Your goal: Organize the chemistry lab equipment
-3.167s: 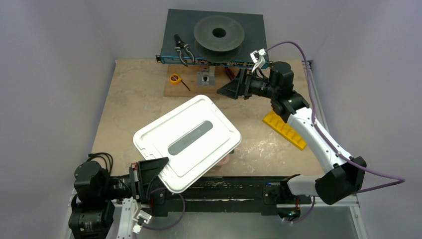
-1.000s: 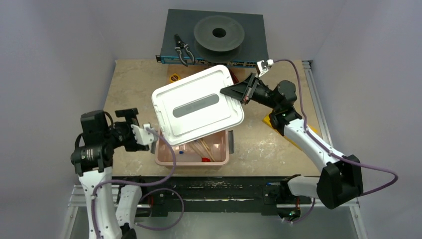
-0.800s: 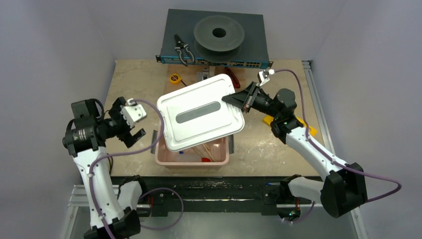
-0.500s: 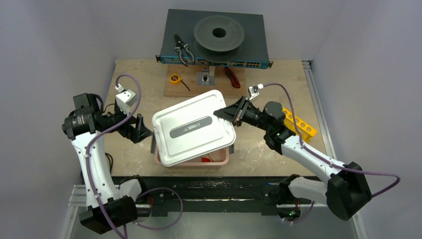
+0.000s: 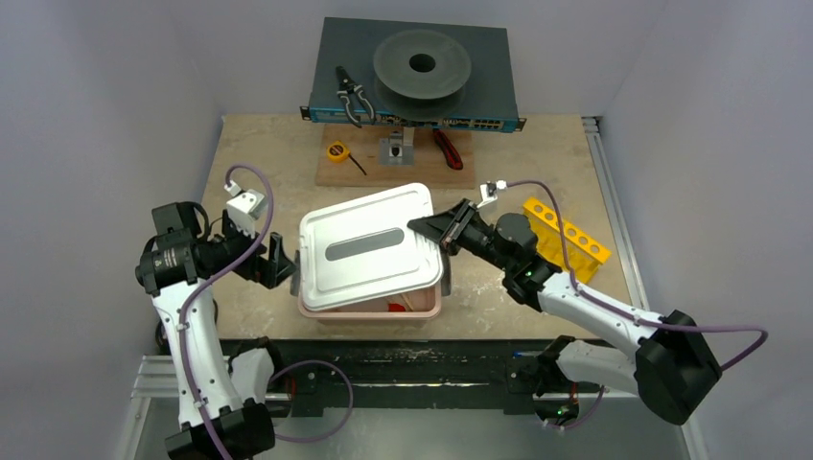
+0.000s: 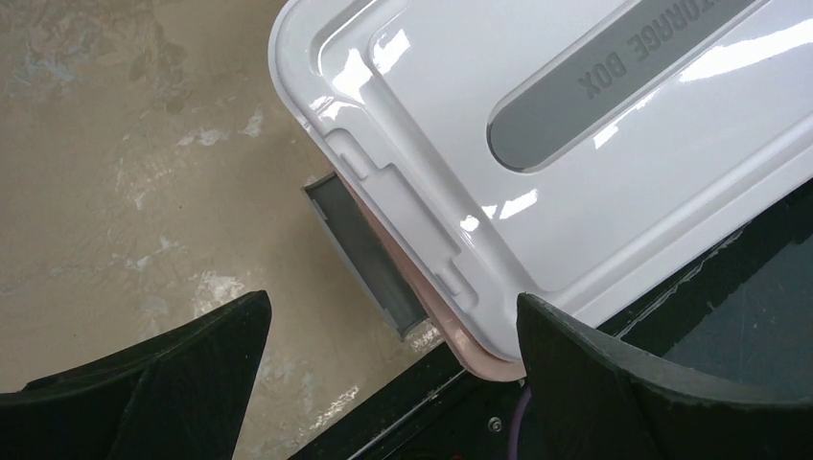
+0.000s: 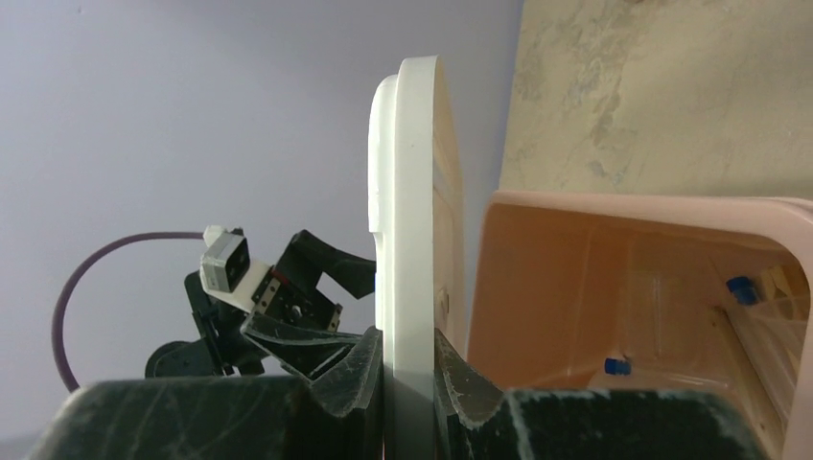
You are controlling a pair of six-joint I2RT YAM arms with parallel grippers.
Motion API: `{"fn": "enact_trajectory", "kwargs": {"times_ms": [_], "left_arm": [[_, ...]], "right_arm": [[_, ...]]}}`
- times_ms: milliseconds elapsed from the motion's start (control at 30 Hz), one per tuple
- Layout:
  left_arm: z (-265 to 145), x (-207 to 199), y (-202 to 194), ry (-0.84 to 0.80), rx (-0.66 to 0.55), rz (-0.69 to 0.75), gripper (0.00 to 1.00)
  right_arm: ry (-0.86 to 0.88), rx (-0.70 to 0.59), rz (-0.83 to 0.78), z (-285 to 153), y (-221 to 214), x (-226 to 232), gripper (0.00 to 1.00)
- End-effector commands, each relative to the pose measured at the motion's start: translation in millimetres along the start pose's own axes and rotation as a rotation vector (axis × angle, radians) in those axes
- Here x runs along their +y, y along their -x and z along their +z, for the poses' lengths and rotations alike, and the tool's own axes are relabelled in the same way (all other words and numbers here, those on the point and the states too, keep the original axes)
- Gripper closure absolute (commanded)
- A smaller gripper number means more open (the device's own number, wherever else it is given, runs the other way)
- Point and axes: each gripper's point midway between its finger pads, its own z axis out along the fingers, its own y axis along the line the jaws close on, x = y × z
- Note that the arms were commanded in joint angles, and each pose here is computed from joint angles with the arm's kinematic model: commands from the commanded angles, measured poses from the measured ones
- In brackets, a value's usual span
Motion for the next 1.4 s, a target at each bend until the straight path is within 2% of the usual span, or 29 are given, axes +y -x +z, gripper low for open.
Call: {"fn": "enact_trajectory", "kwargs": {"times_ms": [0,233,400,733,933,1100,1200,1367], "left_arm": [[4.4,16.3,3.3,0.037,-0.001,0.013,0.00],[12.1,23.1,-1.5,0.036,0.006,0.038,0.00],[22.2,24.6,-6.7,0.050,0.046,0.090,0.00],[39.8,31.2,-12.4,0.081,0.088,0.118,0.00],[40.1,31.5,-13.2,0.087,0.078,0.135,0.00],[44.8,35.5,-19.0,0.098,0.084,0.155,0.00],[48.5,37.2,-25.1,0.104,0.102,0.179,0.00],[50.8,45.5,-30.4,0.142,0.124,0.216,0.00]], "right_arm": [[0.010,-0.038,0.036,6.4,0.5,3.7,1.00],[-0.078,-0.084,0.091,-4.0,2.0,-16.8,1.00],[-0.132,-0.109,0.067,-11.9,2.9,-23.0,1.00],[-0.180,-0.047,0.094,-12.9,-21.9,-48.3,1.00],[-0.225,-0.059,0.081,-16.2,-22.6,-55.1,1.00],[-0.293,-0.061,0.028,-23.1,-25.4,-69.6,0.93],[-0.313,-0.054,0.007,-28.2,-27.8,-79.6,0.84],[-0.384,-0.061,-0.090,-35.1,-21.6,-84.9,0.47]]}}
